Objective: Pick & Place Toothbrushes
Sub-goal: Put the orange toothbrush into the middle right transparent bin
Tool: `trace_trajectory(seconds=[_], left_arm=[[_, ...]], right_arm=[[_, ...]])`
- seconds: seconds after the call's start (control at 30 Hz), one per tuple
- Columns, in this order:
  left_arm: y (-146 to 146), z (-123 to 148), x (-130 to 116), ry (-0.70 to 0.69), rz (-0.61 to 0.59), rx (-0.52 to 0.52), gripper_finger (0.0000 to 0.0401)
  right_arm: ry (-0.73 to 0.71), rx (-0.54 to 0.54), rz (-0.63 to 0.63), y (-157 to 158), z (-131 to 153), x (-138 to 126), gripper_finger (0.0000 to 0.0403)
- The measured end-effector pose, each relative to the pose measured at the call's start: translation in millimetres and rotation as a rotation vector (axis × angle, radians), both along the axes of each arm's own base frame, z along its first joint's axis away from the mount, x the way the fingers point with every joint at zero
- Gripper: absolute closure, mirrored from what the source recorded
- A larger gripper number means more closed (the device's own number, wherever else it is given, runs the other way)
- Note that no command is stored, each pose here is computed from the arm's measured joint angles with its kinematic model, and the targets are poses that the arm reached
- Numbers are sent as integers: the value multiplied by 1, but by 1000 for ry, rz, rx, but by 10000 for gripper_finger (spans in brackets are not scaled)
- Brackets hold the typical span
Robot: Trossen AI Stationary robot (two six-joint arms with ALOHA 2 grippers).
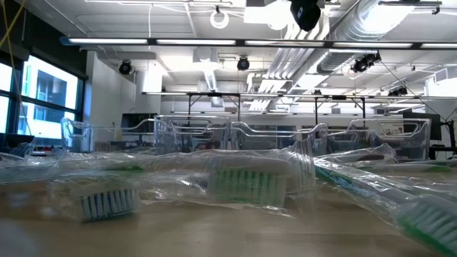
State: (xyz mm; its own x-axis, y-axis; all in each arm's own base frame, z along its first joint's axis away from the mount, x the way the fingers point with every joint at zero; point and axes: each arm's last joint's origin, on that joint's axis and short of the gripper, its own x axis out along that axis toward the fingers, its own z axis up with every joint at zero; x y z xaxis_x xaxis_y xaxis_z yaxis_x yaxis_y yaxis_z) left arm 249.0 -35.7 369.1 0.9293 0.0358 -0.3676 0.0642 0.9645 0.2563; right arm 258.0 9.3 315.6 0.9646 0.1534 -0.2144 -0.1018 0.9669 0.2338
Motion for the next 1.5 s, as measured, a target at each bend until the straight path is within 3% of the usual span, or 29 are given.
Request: trace_trajectory(seconds=[0.33, 0.8, 1.0, 1.1, 1.23, 1.43, 1.5], left_arm=[[0, 1, 0, -7, -30, 75, 269], [-2, -6, 13, -2, 45, -91, 269], [-2, -10, 16, 14, 62, -111, 269], [0, -10, 17, 9, 98, -186, 269], [10, -14, 19, 17, 223, -373, 269], [28, -34, 38, 62, 411, -579, 269], [31, -48, 45, 135, 449, -623, 269]], right_arm=[[0, 0, 0, 0, 0, 0, 321], [-10, -57, 13, 0, 0, 0, 321], [51, -74, 13, -1, -5, -3, 321], [77, -93, 17, -1, -5, -8, 321], [47, -136, 28, -1, 0, -13, 321], [19, -246, 45, -2, 5, -20, 321], [30, -281, 9, -3, 6, -22, 321]])
